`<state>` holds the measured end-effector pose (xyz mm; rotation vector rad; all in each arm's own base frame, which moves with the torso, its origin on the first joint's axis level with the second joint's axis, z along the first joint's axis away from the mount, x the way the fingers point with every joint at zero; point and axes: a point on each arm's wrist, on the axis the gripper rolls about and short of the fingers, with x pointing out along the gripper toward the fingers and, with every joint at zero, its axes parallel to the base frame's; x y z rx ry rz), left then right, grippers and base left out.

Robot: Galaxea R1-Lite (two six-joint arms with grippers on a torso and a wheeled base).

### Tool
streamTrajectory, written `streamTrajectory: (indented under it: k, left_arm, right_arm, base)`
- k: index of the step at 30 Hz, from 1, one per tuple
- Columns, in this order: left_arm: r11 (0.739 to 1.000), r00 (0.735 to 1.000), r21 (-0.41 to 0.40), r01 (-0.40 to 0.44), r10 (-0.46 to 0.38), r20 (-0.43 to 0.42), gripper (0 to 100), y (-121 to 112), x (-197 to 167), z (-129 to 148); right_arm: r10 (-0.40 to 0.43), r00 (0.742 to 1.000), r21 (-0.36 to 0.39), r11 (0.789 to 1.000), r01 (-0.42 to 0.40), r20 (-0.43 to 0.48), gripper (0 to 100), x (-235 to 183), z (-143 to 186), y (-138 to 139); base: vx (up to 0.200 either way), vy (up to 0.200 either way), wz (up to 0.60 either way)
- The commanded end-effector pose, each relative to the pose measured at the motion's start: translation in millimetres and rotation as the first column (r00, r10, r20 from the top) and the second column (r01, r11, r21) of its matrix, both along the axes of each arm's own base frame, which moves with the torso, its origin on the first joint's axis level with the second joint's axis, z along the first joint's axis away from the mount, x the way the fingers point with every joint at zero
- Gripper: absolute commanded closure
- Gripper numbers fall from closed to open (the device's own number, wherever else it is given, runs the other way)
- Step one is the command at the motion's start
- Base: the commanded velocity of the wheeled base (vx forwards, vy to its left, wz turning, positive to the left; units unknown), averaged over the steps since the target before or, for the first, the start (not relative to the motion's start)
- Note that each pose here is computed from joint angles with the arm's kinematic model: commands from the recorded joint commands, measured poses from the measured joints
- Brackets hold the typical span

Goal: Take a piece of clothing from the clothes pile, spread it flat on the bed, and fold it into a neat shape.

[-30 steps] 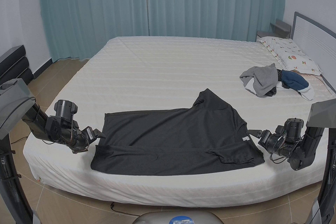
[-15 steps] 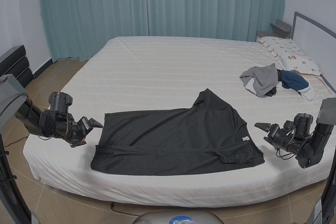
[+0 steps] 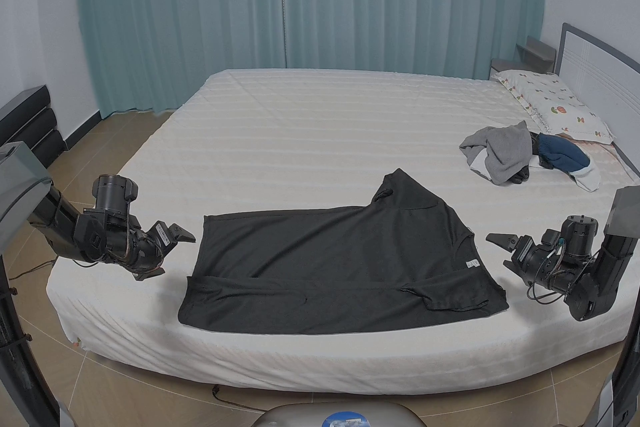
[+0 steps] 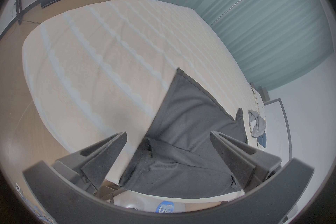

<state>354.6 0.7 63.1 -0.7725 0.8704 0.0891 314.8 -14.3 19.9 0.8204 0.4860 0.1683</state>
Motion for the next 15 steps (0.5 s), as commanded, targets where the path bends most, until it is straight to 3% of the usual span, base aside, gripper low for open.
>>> streamTrajectory:
  k: [1,6,15]
  left_arm:
    - [1.0,1.0,-0.001,0.003,-0.003,-0.001,0,-1,1,-1]
    - [1.0,1.0,0.003,0.017,-0.017,0.011,0,-4,-1,-3]
    - [0.999,0.999,0.0,0.035,-0.035,0.004,0,-12,-2,-4]
  right_arm:
    - [0.001,1.0,0.001,1.0,-0.001,0.0,0,0,0,0]
    - [0.007,1.0,0.001,1.0,-0.007,0.003,0,0,1,2]
    - [0.007,1.0,0.001,1.0,-0.007,0.004,0,1,1,2]
  base:
    - [0.0,0.0,0.0]
    - [0.0,0.0,0.0]
    - [0.2,0.0,0.0]
